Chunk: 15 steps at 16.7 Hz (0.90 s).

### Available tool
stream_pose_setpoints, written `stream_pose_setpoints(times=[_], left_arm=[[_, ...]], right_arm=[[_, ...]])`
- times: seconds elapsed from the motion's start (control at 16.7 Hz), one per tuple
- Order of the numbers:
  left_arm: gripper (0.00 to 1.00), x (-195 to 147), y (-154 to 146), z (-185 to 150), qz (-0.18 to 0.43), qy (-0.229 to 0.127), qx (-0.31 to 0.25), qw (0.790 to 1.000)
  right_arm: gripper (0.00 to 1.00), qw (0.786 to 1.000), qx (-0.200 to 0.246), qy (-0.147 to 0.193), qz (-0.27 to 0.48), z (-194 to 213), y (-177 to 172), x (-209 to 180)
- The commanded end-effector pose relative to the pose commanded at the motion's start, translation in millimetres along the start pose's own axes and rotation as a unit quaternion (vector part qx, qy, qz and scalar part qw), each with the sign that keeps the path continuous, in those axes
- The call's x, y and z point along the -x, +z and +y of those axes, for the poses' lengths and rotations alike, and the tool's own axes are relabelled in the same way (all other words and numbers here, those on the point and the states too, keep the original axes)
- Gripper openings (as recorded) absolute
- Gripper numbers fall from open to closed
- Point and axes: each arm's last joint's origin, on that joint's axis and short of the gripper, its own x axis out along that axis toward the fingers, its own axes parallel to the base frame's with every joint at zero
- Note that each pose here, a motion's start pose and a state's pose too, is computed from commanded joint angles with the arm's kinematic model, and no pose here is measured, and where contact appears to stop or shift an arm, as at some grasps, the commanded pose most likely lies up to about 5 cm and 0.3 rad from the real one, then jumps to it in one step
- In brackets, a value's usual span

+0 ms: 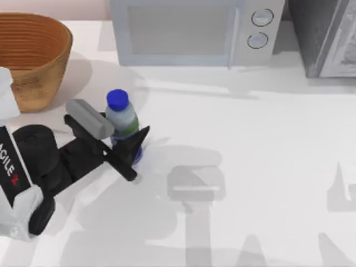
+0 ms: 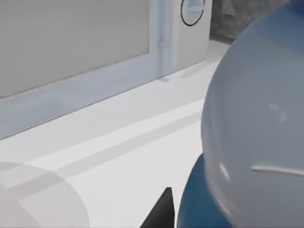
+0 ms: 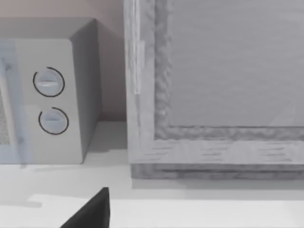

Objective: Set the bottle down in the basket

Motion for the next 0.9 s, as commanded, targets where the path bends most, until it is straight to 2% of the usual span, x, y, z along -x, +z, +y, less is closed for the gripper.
stream_pose_setpoints(times=[0.12, 0.18, 0.72, 0.9], left_arm=[[0.02, 0.0, 0.0, 0.0, 0.000, 0.000, 0.000, 1.000], [0.00, 0.0, 0.0, 0.0, 0.000, 0.000, 0.000, 1.000], [0.00, 0.3, 0.2, 0.3, 0.000, 0.001, -0.001, 1.000], [0.00, -10.6, 15.6, 9.0, -0.017, -0.017, -0.016, 1.000]], right_arm=[[1.00, 1.000, 0.000, 0.000, 0.000, 0.0, 0.0, 0.0], [1.00, 1.000, 0.000, 0.000, 0.000, 0.0, 0.0, 0.0], [1.00, 1.000, 0.000, 0.000, 0.000, 0.0, 0.0, 0.0], [1.00, 1.000, 0.000, 0.000, 0.000, 0.0, 0.0, 0.0]])
